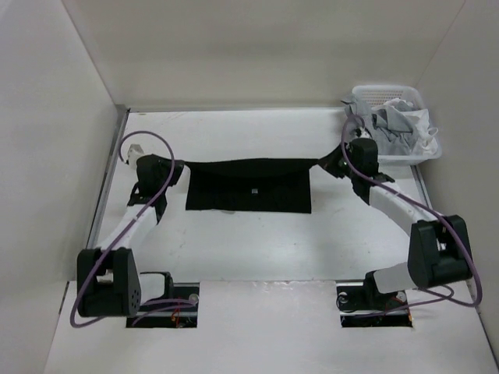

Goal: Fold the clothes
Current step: Fold the tank top

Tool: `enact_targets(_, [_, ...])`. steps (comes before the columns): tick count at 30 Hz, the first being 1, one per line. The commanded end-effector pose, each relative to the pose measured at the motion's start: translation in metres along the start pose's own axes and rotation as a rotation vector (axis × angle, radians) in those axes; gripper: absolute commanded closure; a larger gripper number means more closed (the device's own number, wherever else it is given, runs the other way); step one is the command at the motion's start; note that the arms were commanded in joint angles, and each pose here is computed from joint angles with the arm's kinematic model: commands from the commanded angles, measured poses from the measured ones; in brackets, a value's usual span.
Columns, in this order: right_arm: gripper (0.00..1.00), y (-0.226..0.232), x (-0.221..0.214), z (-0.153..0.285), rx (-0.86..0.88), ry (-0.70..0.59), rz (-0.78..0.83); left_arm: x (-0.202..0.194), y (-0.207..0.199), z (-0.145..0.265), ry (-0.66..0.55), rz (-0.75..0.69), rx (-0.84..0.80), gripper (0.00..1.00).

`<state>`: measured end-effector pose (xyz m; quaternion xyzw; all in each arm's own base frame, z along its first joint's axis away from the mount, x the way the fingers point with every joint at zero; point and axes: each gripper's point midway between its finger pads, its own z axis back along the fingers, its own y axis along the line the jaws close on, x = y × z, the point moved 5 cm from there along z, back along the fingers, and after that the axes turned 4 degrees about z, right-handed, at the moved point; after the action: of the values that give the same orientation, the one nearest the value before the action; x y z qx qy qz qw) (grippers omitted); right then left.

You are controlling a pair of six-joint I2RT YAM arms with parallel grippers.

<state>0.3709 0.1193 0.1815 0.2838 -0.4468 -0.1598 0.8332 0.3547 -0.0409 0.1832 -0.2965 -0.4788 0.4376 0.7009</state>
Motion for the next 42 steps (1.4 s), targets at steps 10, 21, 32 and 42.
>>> enact_targets(10, [0.97,-0.027,-0.079,0.051,-0.006,0.009,-0.003,-0.018,0.067,0.056,0.056,-0.007,0.021,1.00])
enact_targets(21, [0.62,-0.049,-0.140,0.057,-0.085,0.102,-0.052,-0.021,0.119,0.062,0.070,0.070,0.108,0.79])
enact_targets(32, [0.60,-0.046,-0.121,0.014,-0.033,0.132,-0.071,-0.029,0.072,0.065,0.053,-0.035,-0.029,0.75])
enact_targets(42, [0.71,-0.048,-0.129,-0.015,0.043,0.256,-0.235,-0.066,-0.002,0.063,0.104,-0.177,-0.224,0.76])
